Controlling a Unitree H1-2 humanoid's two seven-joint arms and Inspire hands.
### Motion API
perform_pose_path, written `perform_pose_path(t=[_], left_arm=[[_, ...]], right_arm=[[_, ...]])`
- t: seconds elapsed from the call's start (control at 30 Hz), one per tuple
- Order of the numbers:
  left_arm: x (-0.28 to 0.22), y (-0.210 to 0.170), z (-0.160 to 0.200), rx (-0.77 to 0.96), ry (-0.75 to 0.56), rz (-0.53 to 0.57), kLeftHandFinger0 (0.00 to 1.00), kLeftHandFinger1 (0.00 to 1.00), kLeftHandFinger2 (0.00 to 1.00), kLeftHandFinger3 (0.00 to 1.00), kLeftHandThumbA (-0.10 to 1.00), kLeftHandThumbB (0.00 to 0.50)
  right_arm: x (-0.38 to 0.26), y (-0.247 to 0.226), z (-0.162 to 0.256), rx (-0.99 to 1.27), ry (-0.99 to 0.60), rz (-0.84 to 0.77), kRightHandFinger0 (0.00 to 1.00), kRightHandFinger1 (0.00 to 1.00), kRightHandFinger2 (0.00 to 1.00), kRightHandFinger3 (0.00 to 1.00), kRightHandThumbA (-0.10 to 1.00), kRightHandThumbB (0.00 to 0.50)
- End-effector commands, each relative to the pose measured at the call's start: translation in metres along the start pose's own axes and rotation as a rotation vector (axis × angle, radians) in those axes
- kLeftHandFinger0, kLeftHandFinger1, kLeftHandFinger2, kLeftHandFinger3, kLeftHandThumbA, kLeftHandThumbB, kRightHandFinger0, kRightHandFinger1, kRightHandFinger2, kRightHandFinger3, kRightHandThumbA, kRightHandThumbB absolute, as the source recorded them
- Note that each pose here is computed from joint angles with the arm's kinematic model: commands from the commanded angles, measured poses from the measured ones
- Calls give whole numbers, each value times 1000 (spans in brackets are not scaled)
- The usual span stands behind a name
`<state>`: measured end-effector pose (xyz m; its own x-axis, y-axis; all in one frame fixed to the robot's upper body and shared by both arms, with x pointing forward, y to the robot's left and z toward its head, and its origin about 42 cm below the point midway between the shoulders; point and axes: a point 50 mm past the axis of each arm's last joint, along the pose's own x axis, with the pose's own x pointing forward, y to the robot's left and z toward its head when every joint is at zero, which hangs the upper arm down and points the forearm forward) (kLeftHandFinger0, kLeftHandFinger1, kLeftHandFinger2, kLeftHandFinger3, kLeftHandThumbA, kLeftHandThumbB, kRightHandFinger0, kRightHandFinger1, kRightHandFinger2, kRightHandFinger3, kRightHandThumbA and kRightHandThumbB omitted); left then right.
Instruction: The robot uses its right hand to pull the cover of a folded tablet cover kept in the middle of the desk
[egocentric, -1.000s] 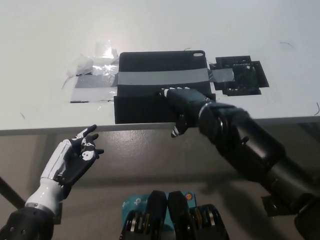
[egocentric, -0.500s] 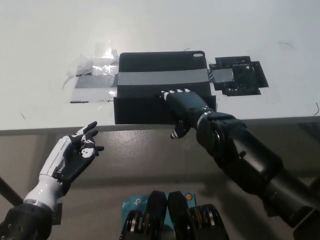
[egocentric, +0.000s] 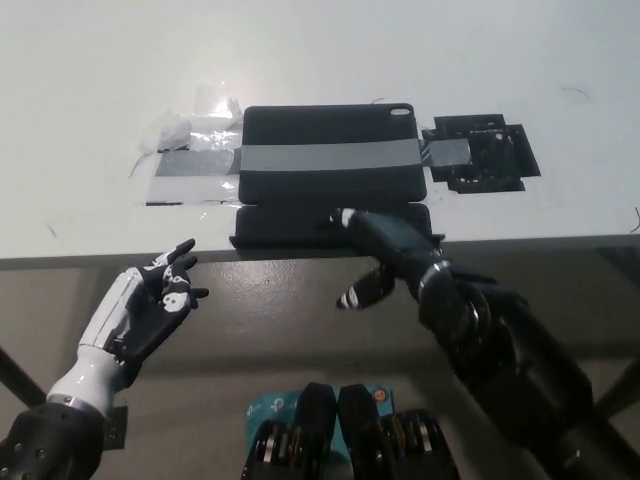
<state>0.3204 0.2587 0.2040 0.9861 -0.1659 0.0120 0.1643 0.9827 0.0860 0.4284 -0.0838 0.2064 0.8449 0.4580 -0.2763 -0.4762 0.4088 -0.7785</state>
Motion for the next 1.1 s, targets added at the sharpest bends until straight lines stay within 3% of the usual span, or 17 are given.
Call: perform_pose_path(t=[0.0, 0.03, 0.07, 0.1, 0.17, 0.23, 0.3, 0.37, 0.43, 0.57, 0.6, 0.63, 0.67, 0.8, 0.93, 0.97, 1.07], left_arm=[[5, 2, 17, 28, -53, -15, 736, 949, 1000, 1000, 1000, 174], [7, 2, 19, 28, -57, -12, 734, 950, 1000, 1000, 1000, 174], [8, 2, 19, 28, -57, -12, 736, 951, 1000, 1000, 1000, 173], [8, 2, 19, 28, -57, -11, 743, 952, 1000, 1000, 1000, 179], [8, 3, 18, 23, -56, -15, 762, 955, 1000, 1000, 1000, 190], [8, 3, 17, 27, -56, -12, 764, 954, 1000, 1000, 1000, 203], [8, 3, 18, 19, -51, -8, 767, 954, 1000, 1000, 1000, 200], [8, 3, 18, 17, -51, -8, 770, 955, 1000, 1000, 1000, 201], [9, 3, 16, 23, -54, -10, 764, 953, 1000, 1000, 1000, 206], [9, 4, 15, 27, -50, -16, 749, 948, 1000, 1000, 1000, 211], [9, 4, 15, 27, -50, -17, 747, 947, 1000, 1000, 1000, 213], [9, 4, 14, 26, -47, -18, 764, 950, 1000, 1000, 1000, 219], [9, 6, 13, 29, -46, -16, 765, 950, 1000, 1000, 1000, 216], [10, 5, 13, 35, -45, -15, 750, 945, 1000, 1000, 1000, 222], [11, 5, 12, 22, -37, -18, 728, 938, 1000, 1000, 1000, 225], [11, 5, 12, 29, -38, -17, 727, 934, 1000, 1000, 1000, 217], [10, 5, 11, 29, -40, -16, 724, 934, 1000, 1000, 1000, 219]], right_arm=[[-12, 19, -21, 187, 60, 101, 532, 559, 575, 588, 1000, 378], [-15, 19, -23, 214, 61, 93, 798, 820, 801, 783, 1000, 388], [-15, 18, -23, 216, 62, 92, 830, 828, 807, 790, 1000, 392], [-18, 22, -25, 239, 65, 98, 944, 910, 851, 874, 1000, 381], [-30, 32, -31, 319, 54, 103, 1000, 893, 862, 1000, 1000, 343], [-44, 39, -33, 379, 41, 93, 943, 796, 763, 1000, 1000, 303], [-64, 45, -34, 477, 30, 66, 809, 599, 615, 951, 1000, 297], [-71, 46, -34, 497, 33, 59, 792, 580, 602, 933, 1000, 295], [-92, 42, -37, 563, -11, 39, 816, 651, 657, 974, 1000, 305], [-115, 30, -41, 603, -80, 15, 856, 721, 743, 994, 1000, 249], [-122, 25, -43, 598, -100, -1, 913, 789, 828, 1000, 1000, 212], [-133, 15, -48, 610, -131, -44, 980, 912, 982, 1000, 1000, 158], [-145, 4, -53, 651, -162, -107, 1000, 1000, 1000, 1000, 982, 122], [-165, -16, -71, 798, -213, -251, 1000, 1000, 1000, 1000, 1000, 166], [-181, -36, -92, 841, -228, -360, 1000, 1000, 1000, 1000, 911, 121], [-187, -42, -109, 863, -184, -426, 987, 1000, 1000, 1000, 879, 158], [-191, -46, -123, 853, -140, -482, 977, 1000, 1000, 1000, 906, 160]])
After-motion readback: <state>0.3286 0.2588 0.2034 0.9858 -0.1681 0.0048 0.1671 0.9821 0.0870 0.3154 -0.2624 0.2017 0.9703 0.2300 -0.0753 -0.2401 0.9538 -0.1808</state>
